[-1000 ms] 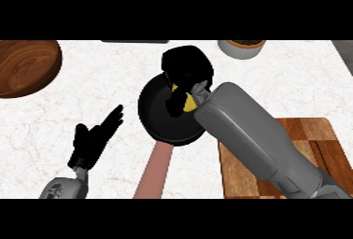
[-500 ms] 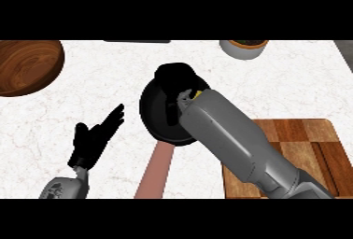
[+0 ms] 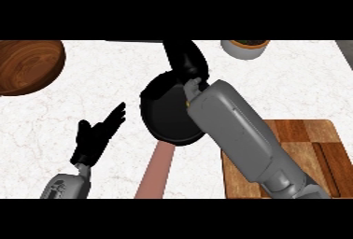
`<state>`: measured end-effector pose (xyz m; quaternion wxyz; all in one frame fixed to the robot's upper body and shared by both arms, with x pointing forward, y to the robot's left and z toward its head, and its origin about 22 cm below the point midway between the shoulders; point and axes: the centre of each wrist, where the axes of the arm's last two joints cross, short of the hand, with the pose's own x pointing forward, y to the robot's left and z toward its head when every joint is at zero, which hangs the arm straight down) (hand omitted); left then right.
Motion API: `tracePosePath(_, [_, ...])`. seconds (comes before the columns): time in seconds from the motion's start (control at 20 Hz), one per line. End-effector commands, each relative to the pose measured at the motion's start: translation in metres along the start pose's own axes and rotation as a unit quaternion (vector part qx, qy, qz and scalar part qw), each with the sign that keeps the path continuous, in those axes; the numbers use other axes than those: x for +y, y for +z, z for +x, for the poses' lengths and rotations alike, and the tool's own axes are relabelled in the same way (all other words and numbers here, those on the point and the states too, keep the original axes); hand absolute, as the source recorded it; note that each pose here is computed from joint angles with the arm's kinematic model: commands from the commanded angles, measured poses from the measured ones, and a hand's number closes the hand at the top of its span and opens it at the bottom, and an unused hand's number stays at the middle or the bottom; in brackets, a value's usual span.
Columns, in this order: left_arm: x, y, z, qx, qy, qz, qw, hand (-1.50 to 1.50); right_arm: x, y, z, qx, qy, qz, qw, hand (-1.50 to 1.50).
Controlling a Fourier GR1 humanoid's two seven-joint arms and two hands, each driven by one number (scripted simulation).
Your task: Pick the lemon from the cutting board and place it in the pot
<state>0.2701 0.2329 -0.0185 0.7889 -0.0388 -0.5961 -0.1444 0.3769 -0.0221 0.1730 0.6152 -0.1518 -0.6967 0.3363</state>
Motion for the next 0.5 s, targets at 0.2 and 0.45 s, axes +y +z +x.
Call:
tracePosePath(0.2, [-0.001,0.021,-0.012,0.003,0.007,0.009,0.9999,0.0,-0.051,-0.006,-0.021,-0.013,-0.155,-0.159,0.975,-1.5])
tracePosePath(0.45, [0.008,0.016,-0.016,0.002,0.0,0.021,0.9998,0.0,-0.099,0.01,-0.047,-0.032,-0.194,-0.179,0.964,-1.5])
